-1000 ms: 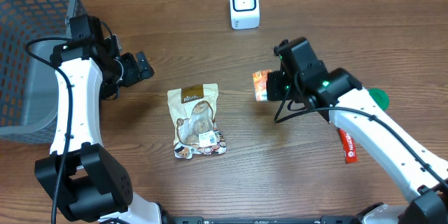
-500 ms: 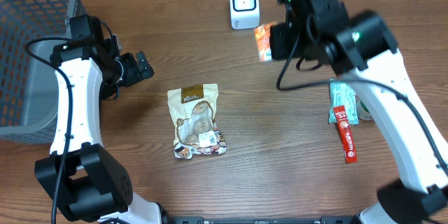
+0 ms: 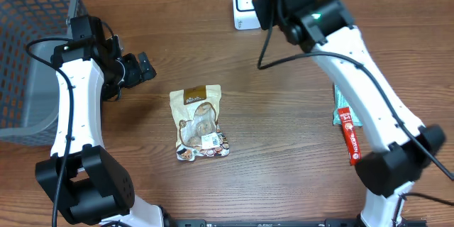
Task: Scan the item barcode
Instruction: 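Lift the orange pack and carry it to the scanner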
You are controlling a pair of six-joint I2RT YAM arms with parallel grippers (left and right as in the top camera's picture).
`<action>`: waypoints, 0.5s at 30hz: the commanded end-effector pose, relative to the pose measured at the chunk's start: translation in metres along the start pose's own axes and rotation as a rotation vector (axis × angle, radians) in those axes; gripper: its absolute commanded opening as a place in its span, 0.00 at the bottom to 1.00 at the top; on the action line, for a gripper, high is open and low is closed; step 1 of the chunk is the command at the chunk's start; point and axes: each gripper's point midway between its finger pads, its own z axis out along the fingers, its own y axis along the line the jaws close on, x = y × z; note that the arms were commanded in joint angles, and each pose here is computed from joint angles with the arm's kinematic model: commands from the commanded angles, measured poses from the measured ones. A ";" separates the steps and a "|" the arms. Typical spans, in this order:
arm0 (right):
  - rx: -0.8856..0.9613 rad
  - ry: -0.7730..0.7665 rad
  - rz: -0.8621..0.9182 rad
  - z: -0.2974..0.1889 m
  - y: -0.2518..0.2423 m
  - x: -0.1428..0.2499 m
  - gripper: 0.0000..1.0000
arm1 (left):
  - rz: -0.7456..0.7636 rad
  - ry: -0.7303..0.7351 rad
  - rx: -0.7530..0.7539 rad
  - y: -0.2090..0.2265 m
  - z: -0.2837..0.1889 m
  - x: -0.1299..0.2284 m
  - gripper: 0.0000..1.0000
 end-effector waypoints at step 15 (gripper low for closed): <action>0.232 -0.078 -0.281 0.102 0.004 -0.008 0.04 | 0.031 -0.019 0.003 -0.003 -0.004 -0.006 1.00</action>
